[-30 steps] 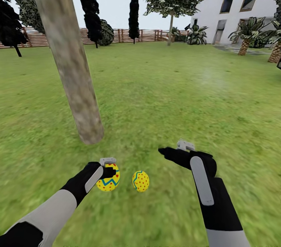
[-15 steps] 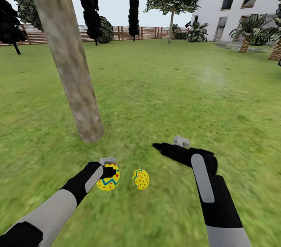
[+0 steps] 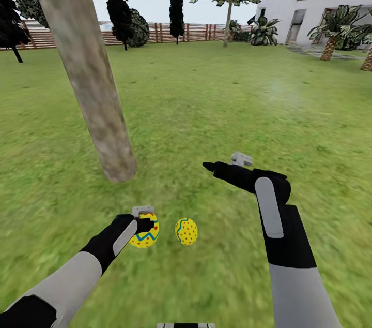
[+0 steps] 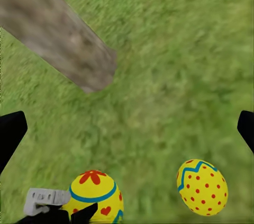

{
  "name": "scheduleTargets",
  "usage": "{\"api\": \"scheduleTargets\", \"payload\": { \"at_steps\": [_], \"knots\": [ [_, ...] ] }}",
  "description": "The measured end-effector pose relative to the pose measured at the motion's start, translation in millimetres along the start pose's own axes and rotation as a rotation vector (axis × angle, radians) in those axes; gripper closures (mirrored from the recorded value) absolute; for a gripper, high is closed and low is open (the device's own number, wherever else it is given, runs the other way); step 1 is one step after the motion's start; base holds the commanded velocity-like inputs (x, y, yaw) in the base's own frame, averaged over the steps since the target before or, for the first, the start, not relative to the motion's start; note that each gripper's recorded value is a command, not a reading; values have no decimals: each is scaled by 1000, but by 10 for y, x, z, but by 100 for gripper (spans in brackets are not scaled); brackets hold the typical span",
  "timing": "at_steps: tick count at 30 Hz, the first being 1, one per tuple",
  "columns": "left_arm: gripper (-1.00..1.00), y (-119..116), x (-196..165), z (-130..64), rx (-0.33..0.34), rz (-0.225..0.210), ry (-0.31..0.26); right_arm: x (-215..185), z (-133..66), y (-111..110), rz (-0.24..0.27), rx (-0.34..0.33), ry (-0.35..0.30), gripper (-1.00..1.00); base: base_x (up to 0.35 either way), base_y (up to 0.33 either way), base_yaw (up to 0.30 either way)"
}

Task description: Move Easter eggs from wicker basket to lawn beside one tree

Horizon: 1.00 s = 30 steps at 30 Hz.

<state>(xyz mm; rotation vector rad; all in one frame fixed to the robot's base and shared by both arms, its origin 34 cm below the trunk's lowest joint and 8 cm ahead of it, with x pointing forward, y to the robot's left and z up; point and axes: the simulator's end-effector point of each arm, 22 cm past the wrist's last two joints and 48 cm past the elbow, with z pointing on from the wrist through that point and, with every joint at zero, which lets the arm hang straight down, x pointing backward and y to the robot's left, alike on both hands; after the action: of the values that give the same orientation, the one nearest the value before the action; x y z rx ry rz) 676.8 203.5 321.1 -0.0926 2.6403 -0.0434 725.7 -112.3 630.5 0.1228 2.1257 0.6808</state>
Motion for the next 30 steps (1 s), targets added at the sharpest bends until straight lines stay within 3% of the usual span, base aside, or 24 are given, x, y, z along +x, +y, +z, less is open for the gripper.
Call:
{"api": "scheduleTargets", "payload": {
  "at_steps": [4,6,30],
  "knots": [
    [100,-192,-453,-212,28,3,-111,7,5,8,-3,1,2,-100,0,0,0],
    [100,-243,-555,-249,35,4,-137,46,42,-22,-2,7,11,-100,0,0,0],
    [100,-182,-221,218,16,-12,-87,451,418,-366,38,37,91,-100,0,0,0]
  ]
}}
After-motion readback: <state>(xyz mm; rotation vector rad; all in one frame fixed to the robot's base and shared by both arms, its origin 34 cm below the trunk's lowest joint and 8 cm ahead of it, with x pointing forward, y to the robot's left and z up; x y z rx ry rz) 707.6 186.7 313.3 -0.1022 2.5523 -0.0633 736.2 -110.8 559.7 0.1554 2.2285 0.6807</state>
